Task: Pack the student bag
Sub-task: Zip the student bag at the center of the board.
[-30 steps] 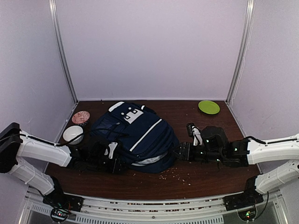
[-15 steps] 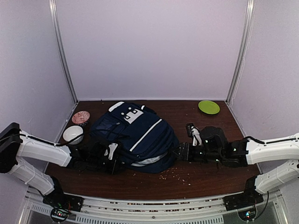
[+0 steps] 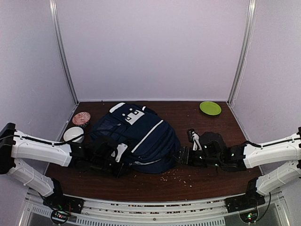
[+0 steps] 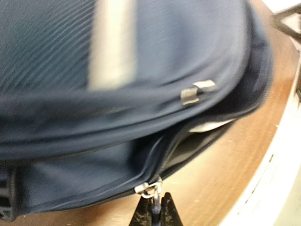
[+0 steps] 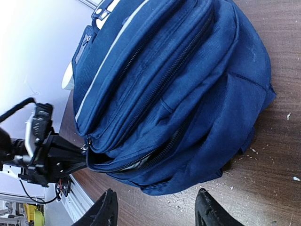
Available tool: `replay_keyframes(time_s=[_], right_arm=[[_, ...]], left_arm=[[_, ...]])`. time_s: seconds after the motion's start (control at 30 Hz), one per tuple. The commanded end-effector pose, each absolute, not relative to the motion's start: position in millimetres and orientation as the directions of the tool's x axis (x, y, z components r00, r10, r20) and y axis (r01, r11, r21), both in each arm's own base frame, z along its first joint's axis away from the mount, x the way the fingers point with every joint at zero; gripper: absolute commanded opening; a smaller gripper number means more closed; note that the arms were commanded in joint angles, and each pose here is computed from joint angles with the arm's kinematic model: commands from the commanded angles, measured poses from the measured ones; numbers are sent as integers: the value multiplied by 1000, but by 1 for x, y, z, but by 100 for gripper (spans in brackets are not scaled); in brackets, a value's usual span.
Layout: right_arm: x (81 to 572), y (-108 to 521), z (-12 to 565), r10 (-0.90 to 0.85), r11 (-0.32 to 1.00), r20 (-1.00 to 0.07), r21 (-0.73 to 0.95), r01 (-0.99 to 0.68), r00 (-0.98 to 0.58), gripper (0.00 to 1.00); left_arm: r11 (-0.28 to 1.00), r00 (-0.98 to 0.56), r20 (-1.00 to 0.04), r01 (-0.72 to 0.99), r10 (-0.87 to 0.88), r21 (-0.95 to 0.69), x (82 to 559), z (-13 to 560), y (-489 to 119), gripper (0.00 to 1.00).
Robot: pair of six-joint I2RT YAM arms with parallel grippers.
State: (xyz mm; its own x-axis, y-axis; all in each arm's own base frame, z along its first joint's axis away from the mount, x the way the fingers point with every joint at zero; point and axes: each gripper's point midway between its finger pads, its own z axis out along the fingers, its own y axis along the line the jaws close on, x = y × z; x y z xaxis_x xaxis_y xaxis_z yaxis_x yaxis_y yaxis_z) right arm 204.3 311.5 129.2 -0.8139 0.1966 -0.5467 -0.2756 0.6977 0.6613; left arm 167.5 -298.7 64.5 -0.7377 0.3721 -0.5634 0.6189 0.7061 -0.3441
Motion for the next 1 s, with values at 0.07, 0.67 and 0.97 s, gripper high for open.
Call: replay_keyframes(time_s=[0.07, 0.67, 0.97], right_arm=[[207, 314, 137, 274, 656, -519, 716, -237, -809, 58], [234, 284, 150, 391, 732, -561, 670, -123, -730, 61], [230, 249, 135, 453, 743, -555, 667, -48, -698, 62]], left_arm=[[560, -600, -686, 760, 411, -329, 154, 126, -346, 0], [374, -495, -756, 859, 429, -350, 138, 166, -425, 0], [318, -458, -760, 885, 461, -341, 147, 165, -472, 0]])
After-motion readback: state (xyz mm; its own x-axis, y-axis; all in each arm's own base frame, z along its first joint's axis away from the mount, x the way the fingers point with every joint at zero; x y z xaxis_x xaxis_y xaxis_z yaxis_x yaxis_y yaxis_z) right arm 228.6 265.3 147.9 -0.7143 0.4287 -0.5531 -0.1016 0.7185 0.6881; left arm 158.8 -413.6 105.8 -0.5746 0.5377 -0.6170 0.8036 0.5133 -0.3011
